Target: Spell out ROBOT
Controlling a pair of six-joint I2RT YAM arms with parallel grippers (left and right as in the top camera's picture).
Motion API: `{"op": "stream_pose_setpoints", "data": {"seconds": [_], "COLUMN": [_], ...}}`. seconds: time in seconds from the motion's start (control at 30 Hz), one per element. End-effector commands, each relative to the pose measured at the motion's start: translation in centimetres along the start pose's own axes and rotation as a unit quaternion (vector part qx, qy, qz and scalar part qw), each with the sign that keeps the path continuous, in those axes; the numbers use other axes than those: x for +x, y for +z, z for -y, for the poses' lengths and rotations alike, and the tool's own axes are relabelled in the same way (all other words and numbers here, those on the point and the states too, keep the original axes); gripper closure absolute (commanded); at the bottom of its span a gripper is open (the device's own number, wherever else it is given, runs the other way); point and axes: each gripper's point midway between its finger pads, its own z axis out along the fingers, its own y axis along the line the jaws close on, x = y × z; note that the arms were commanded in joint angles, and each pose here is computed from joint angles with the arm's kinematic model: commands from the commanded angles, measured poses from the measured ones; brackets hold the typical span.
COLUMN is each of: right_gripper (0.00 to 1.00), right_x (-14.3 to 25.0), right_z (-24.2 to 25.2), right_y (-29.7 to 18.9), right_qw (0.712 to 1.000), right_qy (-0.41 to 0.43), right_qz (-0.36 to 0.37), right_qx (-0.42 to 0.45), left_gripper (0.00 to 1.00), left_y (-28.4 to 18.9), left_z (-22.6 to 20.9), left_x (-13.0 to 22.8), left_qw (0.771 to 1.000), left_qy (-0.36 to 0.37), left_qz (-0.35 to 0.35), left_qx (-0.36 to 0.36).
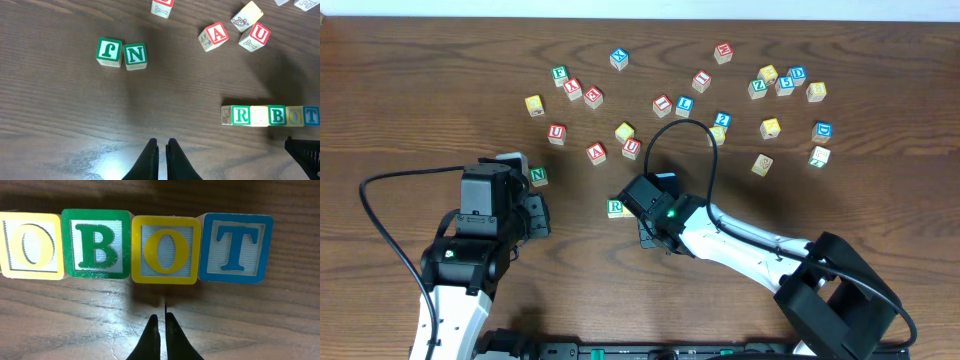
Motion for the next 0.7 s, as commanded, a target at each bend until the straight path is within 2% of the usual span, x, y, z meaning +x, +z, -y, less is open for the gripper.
{"op": "stream_pose_setpoints", "data": {"seconds": [0.0,0.67], "right_gripper": [0.99,0.99], "right_x": [0.16,-0.06], "right_z": [0.47,0.51], "right_y": [0.48,0.48], "right_qw": [1.0,1.0], "right_qy": [-0.005,-0.005], "right_qz": [0.003,0.009], "right_qx": [0.015,0.017], "left_gripper": [0.93,0.93], "left_y": [-0.18,-0.18], "left_z": [0.1,0.09], "left_x": [-0.15,-0.14], "left_qw": [1.0,1.0], "left_qy": [0.009,0.009], "left_qz": [0.004,0.004], "left_qx": [0.004,0.004]}}
